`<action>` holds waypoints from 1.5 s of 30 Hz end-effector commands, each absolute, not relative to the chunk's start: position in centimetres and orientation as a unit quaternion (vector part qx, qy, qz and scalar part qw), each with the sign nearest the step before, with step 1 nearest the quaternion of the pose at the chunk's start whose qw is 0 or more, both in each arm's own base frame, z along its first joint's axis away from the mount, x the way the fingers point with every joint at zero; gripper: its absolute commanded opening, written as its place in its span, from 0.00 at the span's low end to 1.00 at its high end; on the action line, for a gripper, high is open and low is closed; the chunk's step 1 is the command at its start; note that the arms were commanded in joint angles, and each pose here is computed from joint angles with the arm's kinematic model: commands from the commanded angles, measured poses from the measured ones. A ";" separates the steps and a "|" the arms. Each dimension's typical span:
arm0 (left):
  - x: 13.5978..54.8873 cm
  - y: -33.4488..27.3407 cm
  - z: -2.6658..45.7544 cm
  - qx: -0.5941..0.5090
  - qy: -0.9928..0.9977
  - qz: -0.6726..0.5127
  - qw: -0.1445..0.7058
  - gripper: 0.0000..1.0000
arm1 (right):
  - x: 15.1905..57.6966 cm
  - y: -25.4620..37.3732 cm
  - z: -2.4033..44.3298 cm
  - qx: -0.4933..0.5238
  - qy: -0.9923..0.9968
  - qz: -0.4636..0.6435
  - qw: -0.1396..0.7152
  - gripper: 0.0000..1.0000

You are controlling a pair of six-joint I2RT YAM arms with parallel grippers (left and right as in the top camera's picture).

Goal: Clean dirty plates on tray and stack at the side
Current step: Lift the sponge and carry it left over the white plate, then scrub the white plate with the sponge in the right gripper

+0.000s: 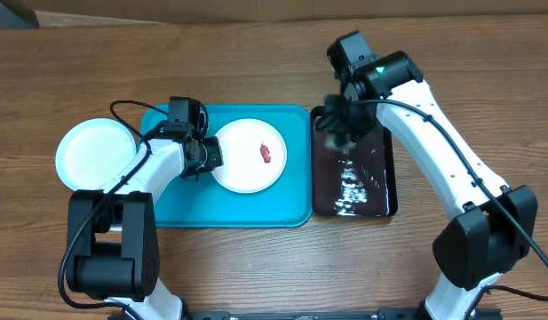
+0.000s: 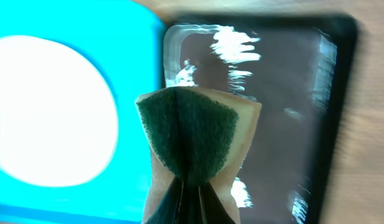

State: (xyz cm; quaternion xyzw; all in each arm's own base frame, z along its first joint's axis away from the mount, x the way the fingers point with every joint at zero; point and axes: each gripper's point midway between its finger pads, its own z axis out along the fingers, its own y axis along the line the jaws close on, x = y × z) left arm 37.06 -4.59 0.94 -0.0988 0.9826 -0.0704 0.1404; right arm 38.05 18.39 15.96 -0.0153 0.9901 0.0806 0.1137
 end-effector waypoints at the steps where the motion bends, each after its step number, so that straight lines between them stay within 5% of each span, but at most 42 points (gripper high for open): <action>1: 36.5 -4.5 0.0 -0.108 0.984 -0.066 0.127 0.04 | 37.5 23.0 18.1 -0.060 0.975 0.172 0.125 0.04; 16: 36.5 -4.5 0.0 -0.108 0.984 -0.066 0.127 0.04 | 37.3 30.1 10.4 -0.159 0.970 0.020 0.181 0.04; 33: 36.5 -4.5 0.0 -0.108 0.984 -0.066 0.126 0.04 | 38.2 30.3 1.5 -0.155 0.975 -0.047 0.151 0.04; 45: 36.5 -4.5 0.0 -0.108 0.984 -0.066 0.127 0.04 | 32.9 36.0 -0.4 -0.177 0.974 0.137 0.018 0.04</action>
